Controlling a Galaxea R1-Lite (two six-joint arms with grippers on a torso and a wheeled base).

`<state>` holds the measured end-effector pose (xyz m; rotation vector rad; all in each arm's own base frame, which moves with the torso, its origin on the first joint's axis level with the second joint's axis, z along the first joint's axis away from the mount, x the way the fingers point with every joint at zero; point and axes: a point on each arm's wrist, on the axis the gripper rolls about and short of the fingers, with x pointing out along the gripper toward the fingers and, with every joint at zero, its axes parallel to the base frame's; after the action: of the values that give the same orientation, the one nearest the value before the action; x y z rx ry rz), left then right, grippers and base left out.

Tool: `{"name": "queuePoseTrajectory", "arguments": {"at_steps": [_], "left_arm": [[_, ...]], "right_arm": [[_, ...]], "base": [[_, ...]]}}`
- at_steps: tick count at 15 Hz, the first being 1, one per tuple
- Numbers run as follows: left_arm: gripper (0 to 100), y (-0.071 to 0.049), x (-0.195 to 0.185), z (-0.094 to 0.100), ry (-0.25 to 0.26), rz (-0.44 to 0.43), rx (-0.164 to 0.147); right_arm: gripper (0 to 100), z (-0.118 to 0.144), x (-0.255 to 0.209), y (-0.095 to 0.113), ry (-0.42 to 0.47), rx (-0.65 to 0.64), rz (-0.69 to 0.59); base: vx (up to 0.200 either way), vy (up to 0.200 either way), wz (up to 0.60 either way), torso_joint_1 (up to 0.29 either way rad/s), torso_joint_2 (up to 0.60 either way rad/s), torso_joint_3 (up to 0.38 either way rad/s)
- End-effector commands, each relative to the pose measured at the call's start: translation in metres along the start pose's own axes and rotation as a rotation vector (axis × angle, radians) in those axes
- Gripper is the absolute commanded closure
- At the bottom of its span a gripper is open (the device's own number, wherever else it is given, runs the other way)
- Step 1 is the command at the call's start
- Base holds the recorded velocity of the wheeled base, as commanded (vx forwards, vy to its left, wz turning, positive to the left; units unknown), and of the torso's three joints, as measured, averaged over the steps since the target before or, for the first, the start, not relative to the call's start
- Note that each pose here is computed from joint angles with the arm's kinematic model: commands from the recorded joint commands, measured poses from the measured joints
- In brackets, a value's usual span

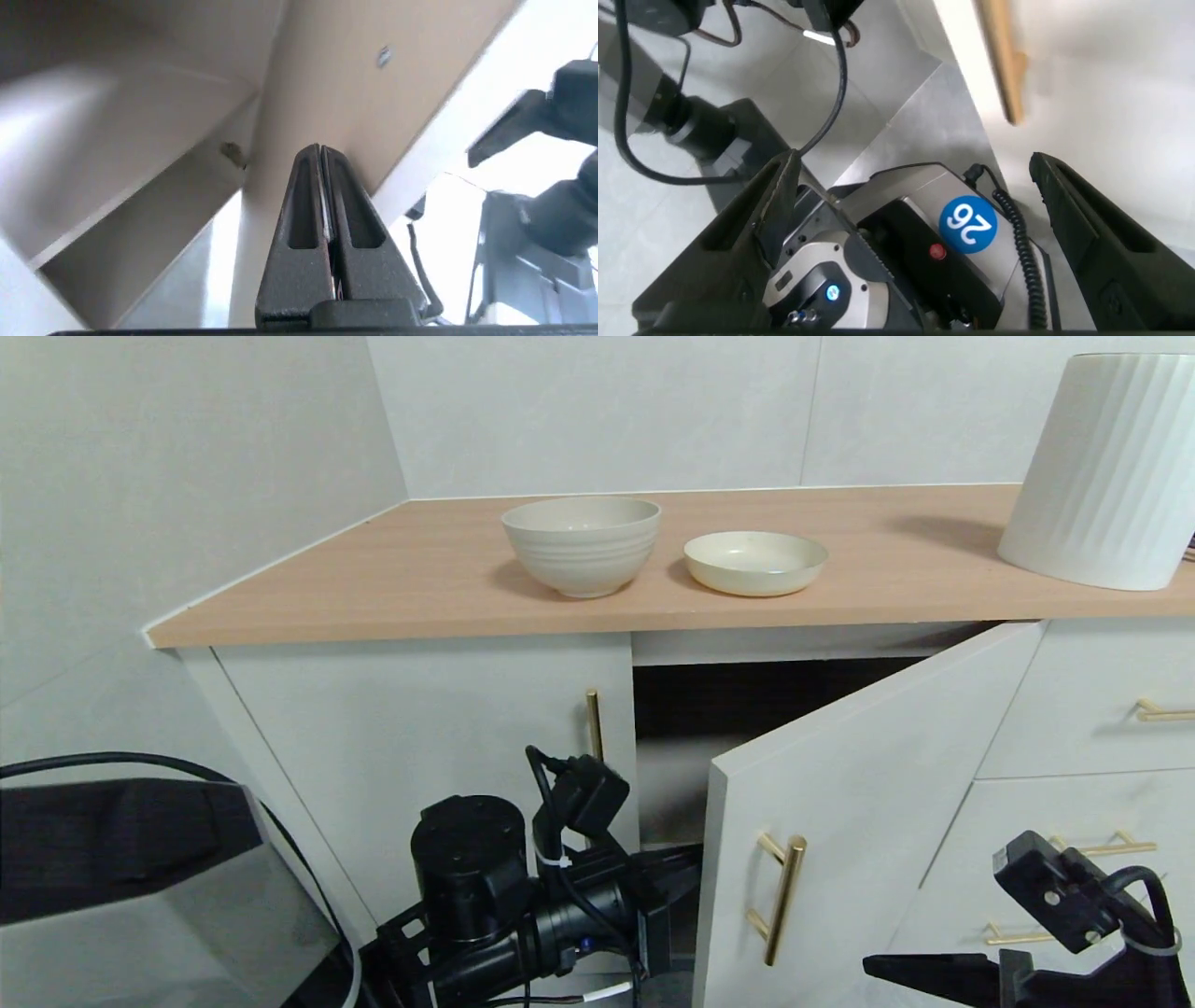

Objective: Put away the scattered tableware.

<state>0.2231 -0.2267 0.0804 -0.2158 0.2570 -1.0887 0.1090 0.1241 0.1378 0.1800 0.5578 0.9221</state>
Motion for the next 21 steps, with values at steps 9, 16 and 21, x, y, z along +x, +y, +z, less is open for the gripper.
{"name": "queuePoseTrajectory", "arguments": {"at_steps": [9,16,21], "left_arm": [[100,0.001,0.025,0.009,-0.034,-0.016,0.014],[100,0.008,0.036,0.001,-0.025,-0.012,0.010],[100,0.021,0.061,0.001,-0.059,-0.009,0.020]], "right_arm": [[0,-0.001,0.000,0.000,0.004,0.000,0.001],[0,-0.003,0.000,-0.001,0.013,-0.009,-0.001],[0,-0.003,0.000,-0.001,0.009,-0.012,-0.001]], "base": [[0.000,0.000,0.00,0.000,0.00,0.000],[-0.171,0.000,0.00,0.006,0.00,0.002],[0.000,0.000,0.00,0.000,0.00,0.000]]}}
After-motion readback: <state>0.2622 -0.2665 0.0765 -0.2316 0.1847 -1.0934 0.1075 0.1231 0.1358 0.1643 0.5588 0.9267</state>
